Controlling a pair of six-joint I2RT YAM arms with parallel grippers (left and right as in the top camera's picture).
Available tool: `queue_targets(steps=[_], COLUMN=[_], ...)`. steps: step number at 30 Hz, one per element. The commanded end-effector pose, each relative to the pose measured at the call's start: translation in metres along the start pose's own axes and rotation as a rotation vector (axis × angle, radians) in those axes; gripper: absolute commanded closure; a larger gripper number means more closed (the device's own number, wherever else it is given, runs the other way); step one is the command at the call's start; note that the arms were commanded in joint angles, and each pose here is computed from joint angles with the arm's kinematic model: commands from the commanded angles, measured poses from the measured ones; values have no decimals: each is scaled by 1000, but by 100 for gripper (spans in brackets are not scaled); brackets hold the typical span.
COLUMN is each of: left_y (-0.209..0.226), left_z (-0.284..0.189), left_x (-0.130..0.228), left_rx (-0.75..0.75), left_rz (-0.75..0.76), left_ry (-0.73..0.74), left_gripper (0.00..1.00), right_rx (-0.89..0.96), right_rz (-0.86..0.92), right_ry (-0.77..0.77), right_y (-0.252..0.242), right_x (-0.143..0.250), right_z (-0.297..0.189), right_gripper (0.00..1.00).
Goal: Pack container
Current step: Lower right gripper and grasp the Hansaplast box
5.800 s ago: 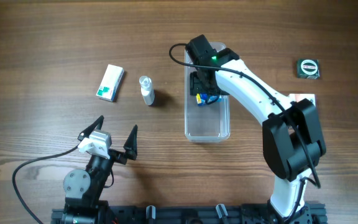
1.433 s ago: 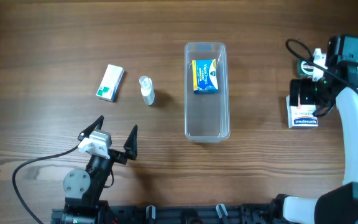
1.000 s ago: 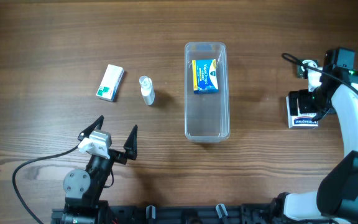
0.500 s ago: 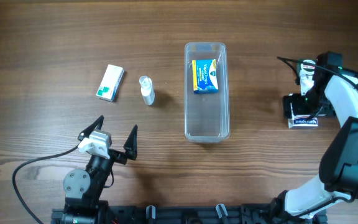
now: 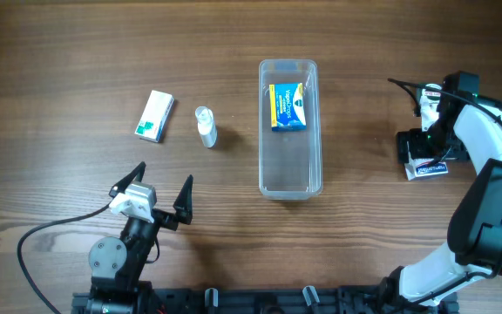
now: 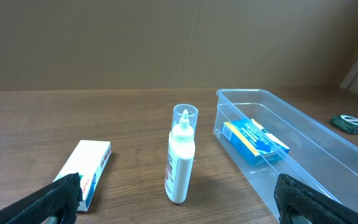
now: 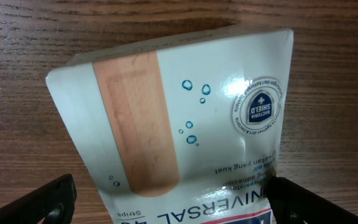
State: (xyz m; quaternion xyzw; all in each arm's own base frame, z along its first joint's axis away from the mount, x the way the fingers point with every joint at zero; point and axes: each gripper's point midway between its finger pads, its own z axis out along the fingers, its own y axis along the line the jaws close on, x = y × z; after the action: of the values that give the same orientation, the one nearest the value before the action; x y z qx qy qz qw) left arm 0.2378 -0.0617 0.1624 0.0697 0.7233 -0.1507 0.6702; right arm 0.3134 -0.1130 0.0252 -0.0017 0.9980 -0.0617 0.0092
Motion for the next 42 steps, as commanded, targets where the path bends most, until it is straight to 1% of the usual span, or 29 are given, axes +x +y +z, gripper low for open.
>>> queue_targets(steps=[1,3,6,9,12,23,28,33,38,40,42], left_y=[0,0,0,0,0,0,0,0,0,0,0], left_z=[0,0,0,0,0,0,0,0,0,0,0], left_x=[2,2,2,2,2,2,2,2,2,2,2], left_rx=[5,5,5,5,5,5,5,5,5,5,5], left_rz=[14,14,14,14,14,14,14,14,14,14,14], left_ry=[3,3,3,3,3,3,3,3,3,3,3], left_gripper=[0,0,0,0,0,0,0,0,0,0,0], right_rx=[-57,-112,-116,-98,-24,-12,-80,-112,-119,-121,-119], right_rz=[-16,-7,25,48,61,65,67,248,529,570,561], right_ry=[22,17,13,-2,-10,-52,-62,-49,-33,-31,-32], right_y=[10,19,20,17,3,0,12,17,17,17,17], right_x=[3,3,2,-3,-6,-16,-17,-16,-16,-16,-16], right_z=[9,8,8,8,9,9,8,8,8,8,8], right_gripper=[0,0,0,0,0,0,0,0,0,0,0])
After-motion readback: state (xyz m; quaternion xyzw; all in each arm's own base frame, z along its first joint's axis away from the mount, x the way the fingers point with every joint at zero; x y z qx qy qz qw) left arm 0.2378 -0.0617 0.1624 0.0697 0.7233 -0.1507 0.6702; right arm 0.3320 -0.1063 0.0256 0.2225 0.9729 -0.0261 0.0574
